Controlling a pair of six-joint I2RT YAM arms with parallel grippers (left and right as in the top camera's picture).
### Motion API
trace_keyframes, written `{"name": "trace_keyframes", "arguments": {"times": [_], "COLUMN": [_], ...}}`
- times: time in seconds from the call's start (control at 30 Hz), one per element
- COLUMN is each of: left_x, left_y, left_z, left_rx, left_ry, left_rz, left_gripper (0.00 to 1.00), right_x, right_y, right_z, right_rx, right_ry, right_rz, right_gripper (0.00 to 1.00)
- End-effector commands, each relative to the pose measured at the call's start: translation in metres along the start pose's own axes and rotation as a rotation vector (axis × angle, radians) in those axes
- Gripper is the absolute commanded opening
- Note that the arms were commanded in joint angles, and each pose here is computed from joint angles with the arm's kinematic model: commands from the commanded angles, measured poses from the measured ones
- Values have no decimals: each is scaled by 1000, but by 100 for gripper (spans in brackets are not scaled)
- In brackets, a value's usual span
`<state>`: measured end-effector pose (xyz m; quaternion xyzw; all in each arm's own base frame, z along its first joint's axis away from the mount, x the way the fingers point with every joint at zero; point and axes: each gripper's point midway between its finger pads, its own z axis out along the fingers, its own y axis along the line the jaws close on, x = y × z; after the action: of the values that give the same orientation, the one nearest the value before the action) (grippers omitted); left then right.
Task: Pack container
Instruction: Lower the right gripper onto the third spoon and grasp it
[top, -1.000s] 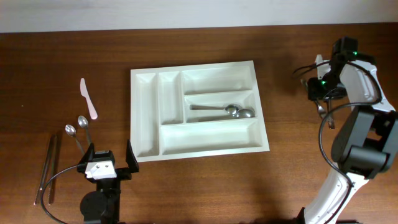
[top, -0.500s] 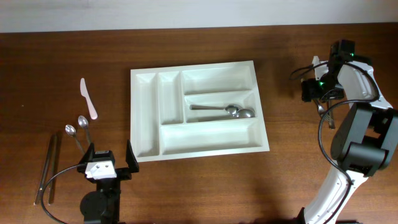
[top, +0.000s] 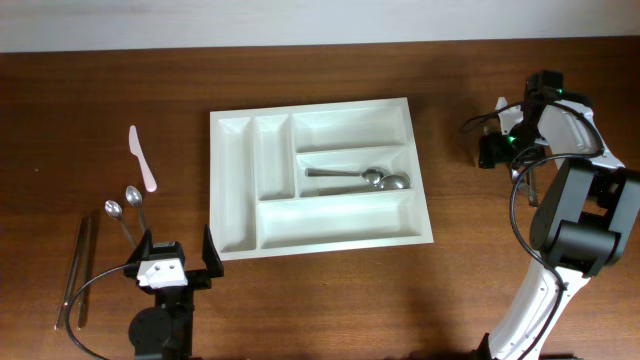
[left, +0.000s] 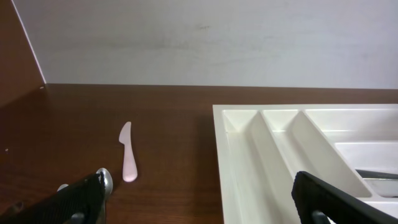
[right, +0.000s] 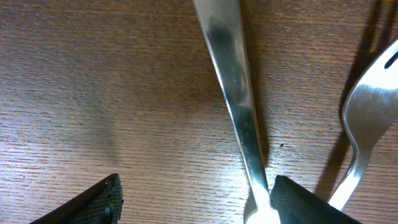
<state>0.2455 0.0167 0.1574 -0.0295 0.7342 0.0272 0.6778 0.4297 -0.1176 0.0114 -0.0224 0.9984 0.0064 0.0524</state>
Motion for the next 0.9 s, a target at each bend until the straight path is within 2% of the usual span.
{"name": "trace_keyframes", "arguments": {"times": [0.0, 0.27, 0.37, 0.87], "left_x": [1, 1, 1, 1], "left_y": [-3, -3, -3, -3], "left_z": [0, 0, 0, 0], "left_rx": [15, 15, 15, 15], "left_ry": [0, 0, 0, 0], "left_rz": [12, 12, 12, 12], "left_gripper": [99, 99, 99, 99], "right_x": [3, 3, 0, -13], "right_y": [2, 2, 0, -5], "right_z": [6, 7, 8, 8], "right_rx": [-18, -18, -13, 5], "right_ry": [13, 13, 1, -50], "right_rz": [-6, -6, -5, -7], "right_gripper": [78, 78, 84, 85]}}
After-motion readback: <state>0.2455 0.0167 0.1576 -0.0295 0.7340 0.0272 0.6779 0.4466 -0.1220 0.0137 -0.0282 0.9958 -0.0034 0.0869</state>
